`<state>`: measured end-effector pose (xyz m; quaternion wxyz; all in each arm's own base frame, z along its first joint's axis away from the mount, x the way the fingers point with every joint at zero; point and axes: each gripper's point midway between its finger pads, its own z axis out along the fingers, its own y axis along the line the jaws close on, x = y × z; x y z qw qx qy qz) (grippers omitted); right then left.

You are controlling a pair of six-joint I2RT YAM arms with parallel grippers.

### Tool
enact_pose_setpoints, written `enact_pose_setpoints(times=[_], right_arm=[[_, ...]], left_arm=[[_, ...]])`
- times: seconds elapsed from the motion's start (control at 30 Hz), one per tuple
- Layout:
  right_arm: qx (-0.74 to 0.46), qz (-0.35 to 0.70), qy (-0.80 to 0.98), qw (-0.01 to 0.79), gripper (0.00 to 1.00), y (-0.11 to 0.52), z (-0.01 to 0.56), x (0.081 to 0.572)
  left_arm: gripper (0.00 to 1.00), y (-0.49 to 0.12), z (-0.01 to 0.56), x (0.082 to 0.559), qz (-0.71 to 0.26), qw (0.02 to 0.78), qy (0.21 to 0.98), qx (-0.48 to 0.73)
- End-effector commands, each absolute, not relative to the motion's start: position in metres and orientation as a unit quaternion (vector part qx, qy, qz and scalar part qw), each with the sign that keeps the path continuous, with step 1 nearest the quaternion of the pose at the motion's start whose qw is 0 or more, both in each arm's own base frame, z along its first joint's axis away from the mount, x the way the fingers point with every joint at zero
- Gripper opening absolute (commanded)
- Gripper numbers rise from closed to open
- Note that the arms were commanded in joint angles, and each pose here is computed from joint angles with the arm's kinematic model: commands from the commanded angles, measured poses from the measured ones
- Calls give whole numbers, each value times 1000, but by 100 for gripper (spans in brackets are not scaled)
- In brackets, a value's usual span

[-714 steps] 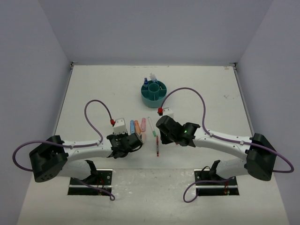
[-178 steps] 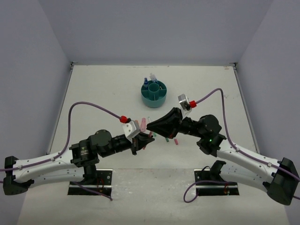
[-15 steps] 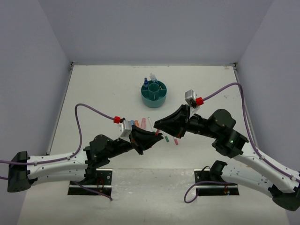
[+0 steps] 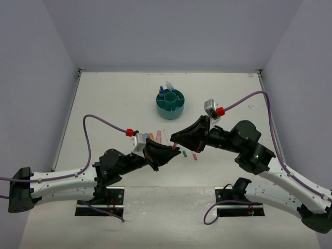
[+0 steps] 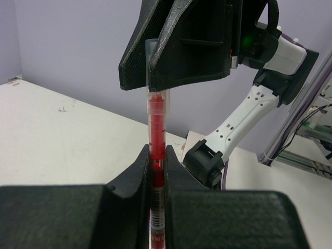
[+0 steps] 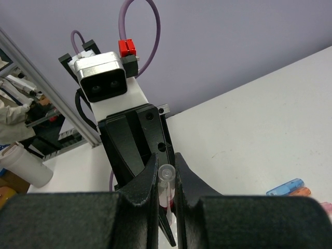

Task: Sort the stationery into containers
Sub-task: Close the pen cap on the pen, then place the pen in the storage box.

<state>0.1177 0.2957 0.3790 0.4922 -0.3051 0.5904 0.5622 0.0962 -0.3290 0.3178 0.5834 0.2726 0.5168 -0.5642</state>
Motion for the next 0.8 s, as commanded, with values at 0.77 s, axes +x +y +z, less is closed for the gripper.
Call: enact_pose_setpoints(times=[0.77], right_arm=[[-251,519,664,476,0,312,300,158]], left_arm=[[4,-306,374,117,-538,661,461,249]])
